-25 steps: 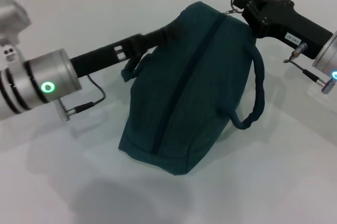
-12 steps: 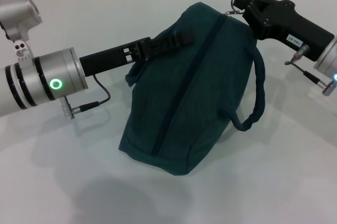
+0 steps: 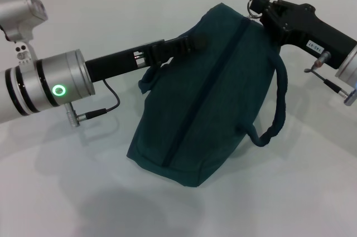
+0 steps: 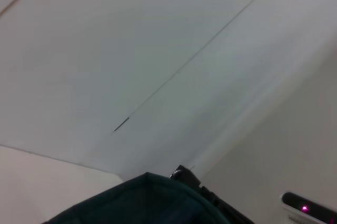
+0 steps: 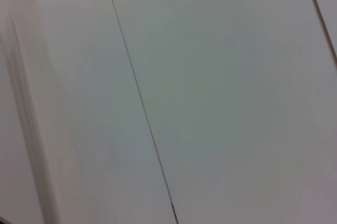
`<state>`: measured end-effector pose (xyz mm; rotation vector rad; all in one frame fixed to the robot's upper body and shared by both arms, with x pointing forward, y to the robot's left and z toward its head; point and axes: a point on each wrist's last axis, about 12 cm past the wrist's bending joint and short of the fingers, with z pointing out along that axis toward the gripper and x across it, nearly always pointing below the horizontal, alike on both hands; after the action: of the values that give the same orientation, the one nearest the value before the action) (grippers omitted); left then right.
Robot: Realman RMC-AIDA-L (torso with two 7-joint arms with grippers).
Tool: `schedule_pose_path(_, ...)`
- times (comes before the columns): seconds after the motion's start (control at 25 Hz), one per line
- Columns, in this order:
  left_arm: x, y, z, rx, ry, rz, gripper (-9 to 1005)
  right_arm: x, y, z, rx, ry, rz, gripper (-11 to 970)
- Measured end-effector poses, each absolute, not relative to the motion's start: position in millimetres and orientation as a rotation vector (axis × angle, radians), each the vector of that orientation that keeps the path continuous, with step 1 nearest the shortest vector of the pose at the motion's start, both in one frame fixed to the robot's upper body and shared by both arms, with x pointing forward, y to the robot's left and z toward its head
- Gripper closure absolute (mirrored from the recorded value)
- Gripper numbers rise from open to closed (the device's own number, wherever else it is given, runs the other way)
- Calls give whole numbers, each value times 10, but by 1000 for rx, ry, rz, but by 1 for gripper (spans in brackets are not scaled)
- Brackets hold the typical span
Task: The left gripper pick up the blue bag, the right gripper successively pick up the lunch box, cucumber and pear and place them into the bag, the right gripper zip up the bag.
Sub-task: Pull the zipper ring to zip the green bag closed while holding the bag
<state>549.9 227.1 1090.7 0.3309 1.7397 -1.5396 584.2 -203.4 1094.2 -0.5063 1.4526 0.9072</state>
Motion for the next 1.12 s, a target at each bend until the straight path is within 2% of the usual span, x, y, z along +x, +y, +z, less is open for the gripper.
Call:
schedule_pose_path(0.28, 5492, 2256, 10911, 347, 1728, -1538, 891, 5798, -2038, 10937, -485, 1453, 958, 902)
schedule_pose_path(0.72, 5452, 2232, 10949, 388, 1694, -1579, 942, 5739, -2074, 10895, -428, 1480, 1035, 901)
schedule_pose_path(1.12, 5390, 2218, 10985, 457, 1634, -1601, 942, 5702, -2161, 10801, -243, 1573, 1169, 899)
